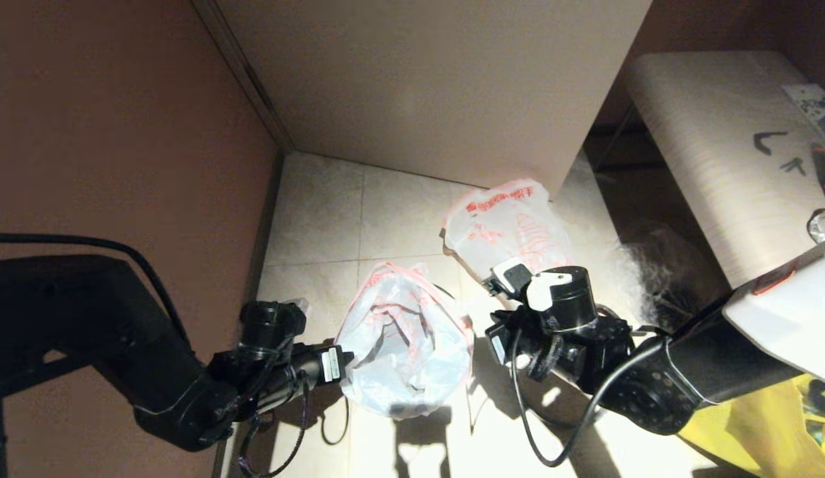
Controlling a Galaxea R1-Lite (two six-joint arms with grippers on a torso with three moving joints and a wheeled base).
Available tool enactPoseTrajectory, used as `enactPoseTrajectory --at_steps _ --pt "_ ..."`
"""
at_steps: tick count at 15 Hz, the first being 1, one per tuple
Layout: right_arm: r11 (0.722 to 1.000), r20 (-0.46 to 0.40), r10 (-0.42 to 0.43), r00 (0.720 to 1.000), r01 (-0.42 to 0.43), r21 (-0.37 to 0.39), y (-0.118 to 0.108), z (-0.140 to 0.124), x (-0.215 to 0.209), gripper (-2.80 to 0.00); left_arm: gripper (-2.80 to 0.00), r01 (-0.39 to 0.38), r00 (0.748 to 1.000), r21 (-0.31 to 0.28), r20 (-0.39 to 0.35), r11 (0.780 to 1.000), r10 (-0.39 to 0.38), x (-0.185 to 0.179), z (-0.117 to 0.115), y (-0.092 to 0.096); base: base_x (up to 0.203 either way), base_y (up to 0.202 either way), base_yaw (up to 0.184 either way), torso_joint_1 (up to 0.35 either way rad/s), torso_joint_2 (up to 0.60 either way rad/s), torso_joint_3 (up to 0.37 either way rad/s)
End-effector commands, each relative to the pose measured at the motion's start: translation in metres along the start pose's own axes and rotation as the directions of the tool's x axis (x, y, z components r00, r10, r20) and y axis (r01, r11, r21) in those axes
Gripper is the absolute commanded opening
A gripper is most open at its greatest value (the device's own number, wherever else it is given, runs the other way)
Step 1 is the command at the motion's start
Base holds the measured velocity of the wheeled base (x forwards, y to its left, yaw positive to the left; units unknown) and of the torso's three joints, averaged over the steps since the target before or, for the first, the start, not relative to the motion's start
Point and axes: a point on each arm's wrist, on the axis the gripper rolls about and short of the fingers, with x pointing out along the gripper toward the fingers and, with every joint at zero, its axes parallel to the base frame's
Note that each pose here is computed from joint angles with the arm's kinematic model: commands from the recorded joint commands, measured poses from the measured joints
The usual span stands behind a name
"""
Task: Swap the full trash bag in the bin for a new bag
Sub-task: Put the new garbage bag on the trash can
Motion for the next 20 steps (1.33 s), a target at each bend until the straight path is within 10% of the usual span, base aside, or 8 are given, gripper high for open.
enactPoseTrajectory --at_steps 1,6,20 --pt "1.0 0.0 0.003 1.0 -0.003 -0.011 0.006 0.001 0.022 -2.8 -2.8 0.034 0.998 0.005 0.06 0.999 -0.034 -0.016 0.018 -0.011 0.0 0.0 0.0 0.0 0.0 0.0" --pt "0.999 -0.037 0.024 0.999 -0.025 -0.027 0.015 0.012 0.071 -2.8 -2.8 0.054 0.998 0.026 0.023 0.998 -0.054 0.006 0.036 -0.032 0.0 0.0 0.0 0.0 0.0 0.0" --pt "0.996 -0.004 0.081 0.997 -0.081 -0.049 0.046 0.012 0.096 -2.8 -2.8 -0.002 0.998 0.004 -0.058 1.0 0.002 0.076 0.02 -0.019 0.0 0.0 0.0 0.0 0.0 0.0"
